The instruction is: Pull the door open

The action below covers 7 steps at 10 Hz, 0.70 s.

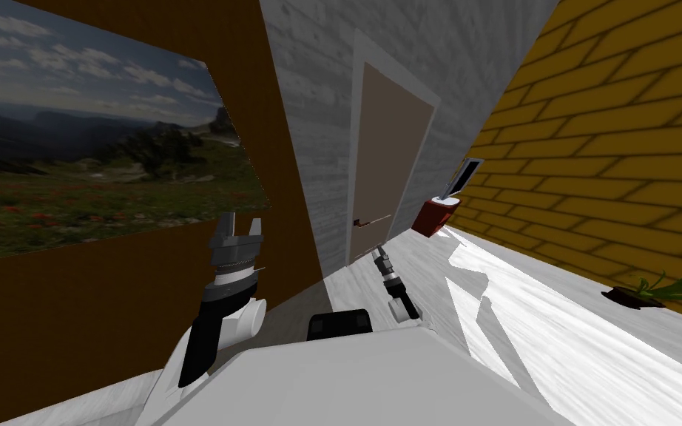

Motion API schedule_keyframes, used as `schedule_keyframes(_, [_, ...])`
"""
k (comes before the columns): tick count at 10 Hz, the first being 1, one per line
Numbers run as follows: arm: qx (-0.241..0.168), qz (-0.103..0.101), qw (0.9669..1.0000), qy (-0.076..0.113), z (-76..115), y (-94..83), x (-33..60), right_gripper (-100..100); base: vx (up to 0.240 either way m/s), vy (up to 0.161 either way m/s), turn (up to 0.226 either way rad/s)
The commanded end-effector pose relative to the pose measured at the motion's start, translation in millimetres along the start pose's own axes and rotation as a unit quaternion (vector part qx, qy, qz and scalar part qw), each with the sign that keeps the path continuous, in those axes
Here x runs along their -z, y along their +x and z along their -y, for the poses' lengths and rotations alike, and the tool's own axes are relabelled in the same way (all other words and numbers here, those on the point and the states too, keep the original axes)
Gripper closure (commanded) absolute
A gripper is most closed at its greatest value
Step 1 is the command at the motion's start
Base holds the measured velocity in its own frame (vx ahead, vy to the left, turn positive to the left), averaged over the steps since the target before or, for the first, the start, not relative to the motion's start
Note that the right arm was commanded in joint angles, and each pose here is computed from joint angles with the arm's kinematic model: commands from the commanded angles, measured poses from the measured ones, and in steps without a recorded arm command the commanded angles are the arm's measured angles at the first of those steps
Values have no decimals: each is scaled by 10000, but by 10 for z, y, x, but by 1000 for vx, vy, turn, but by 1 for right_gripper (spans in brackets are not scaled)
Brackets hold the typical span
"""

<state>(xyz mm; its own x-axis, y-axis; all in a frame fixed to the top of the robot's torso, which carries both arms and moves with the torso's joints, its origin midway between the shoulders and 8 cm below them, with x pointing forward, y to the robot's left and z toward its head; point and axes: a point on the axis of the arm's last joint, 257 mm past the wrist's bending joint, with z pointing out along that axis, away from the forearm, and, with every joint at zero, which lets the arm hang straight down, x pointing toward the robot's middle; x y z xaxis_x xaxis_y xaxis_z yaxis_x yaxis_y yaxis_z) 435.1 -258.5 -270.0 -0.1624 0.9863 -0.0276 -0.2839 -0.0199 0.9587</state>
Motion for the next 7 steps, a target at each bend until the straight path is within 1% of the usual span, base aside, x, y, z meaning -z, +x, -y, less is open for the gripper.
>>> schedule_keyframes(1, [-27, -9, 9999, 103, 105, -31, 39, -100, 86, -50, 126])
schedule_keyframes(7, [-88, -16, 9989, 462, 427, -178, 173, -100, 74, -65, 116])
